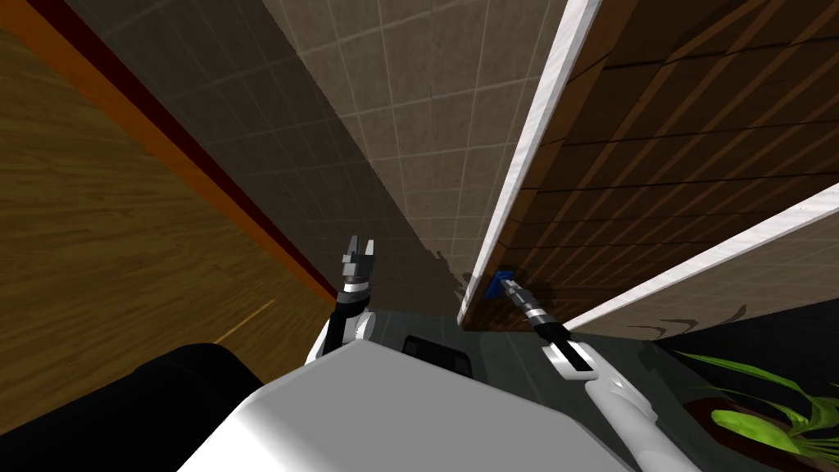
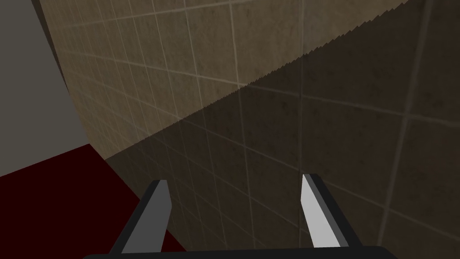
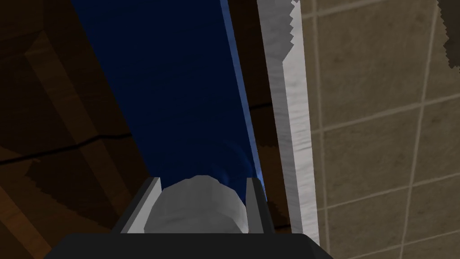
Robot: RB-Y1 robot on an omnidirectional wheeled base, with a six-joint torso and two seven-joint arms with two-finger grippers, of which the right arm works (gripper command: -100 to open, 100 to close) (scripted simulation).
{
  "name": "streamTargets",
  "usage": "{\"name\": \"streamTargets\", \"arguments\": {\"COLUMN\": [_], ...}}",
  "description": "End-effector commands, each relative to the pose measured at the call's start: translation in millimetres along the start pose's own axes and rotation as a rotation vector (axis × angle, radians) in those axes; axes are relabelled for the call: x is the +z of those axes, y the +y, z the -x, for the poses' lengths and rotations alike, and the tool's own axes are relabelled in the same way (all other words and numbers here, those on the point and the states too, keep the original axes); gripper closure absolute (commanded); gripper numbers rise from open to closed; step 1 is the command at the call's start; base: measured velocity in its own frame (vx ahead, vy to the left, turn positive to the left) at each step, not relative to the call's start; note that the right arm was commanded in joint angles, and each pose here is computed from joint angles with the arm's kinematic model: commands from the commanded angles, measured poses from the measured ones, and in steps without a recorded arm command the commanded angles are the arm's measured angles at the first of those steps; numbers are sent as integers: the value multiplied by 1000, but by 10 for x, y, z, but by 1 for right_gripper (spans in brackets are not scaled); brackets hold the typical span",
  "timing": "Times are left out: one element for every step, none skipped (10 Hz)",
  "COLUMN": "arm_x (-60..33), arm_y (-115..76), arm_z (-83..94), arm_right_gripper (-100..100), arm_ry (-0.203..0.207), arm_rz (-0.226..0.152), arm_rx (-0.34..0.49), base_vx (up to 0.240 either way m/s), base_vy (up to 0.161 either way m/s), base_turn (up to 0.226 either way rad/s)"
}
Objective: Pull the door open
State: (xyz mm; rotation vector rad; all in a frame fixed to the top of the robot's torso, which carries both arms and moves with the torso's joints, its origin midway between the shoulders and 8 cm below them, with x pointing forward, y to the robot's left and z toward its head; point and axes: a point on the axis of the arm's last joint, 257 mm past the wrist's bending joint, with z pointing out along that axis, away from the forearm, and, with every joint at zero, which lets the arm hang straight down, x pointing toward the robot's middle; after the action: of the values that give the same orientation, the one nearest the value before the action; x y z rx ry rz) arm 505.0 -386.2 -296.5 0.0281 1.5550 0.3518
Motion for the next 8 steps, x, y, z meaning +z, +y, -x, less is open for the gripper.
{"name": "streamTargets", "arguments": {"arm_x": [20, 33, 47, 62, 62, 78, 92, 92], "arm_y": [-41, -41, -41, -40, -40, -40, -39, -39], "arm_z": [68, 77, 87, 97, 97, 107, 117, 117], "arm_right_gripper": [100, 100, 100, 100, 100, 100, 100, 100], "arm_ry": [-18, -25, -32, -40, -40, -48, -57, -57], "arm_rz": [-13, -18, -23, -28, -28, -33, -38, -38], "arm_rx": [62, 100, 141, 183, 192, 239, 280, 287], "base_vx": [-51, -63, -72, -77, -52, -47, -47, -33], "base_vy": [-69, -73, -73, -68, -40, -51, -70, -52], "base_turn": [85, 85, 95, 101, 44, 49, 97, 55]}}
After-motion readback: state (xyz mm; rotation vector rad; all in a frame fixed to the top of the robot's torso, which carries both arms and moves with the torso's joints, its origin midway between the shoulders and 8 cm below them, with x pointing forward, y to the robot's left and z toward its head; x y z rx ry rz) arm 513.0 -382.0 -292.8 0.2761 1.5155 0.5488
